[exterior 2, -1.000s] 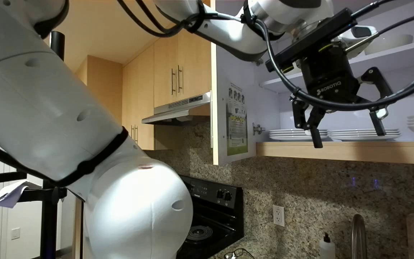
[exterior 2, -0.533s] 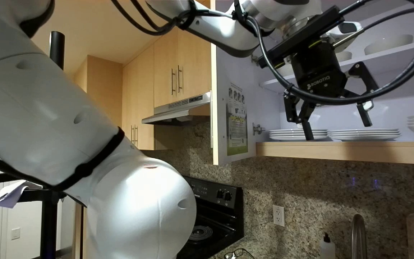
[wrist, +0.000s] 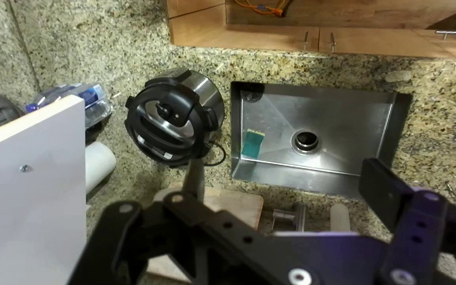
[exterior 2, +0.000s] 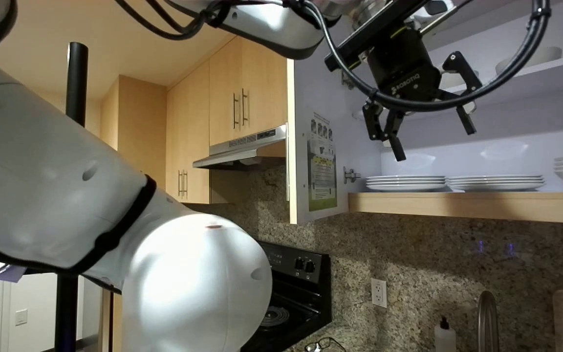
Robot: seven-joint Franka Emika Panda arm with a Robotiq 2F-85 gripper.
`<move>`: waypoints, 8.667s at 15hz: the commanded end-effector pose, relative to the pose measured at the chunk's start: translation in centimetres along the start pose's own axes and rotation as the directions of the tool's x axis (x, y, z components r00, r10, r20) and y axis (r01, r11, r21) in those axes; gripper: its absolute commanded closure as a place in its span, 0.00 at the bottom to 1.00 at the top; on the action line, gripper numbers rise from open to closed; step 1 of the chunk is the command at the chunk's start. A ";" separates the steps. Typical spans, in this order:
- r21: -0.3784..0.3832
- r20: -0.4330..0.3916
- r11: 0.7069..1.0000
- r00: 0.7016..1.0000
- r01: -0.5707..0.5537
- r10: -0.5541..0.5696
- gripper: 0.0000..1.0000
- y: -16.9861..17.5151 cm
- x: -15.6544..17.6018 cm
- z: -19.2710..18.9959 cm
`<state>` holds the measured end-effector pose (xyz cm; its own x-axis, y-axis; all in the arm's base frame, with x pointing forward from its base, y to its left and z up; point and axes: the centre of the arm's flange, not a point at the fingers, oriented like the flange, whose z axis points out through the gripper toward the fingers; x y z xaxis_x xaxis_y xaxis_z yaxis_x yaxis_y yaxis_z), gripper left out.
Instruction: Close the cabinet door on the left
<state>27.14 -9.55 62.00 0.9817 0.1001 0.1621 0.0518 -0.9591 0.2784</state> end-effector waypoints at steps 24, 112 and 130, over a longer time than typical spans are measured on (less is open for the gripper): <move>-0.242 -0.294 0.848 0.797 0.472 -0.528 0.00 -14.6 -4.2 -15.8; -0.376 -0.327 0.892 0.865 0.250 -0.381 0.00 -13.7 17.7 -12.4; -0.451 -0.394 0.873 0.837 0.184 -0.379 0.00 -13.6 18.1 -13.1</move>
<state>45.24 8.44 74.05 0.7242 0.5718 0.3856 0.1710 -0.6905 0.7028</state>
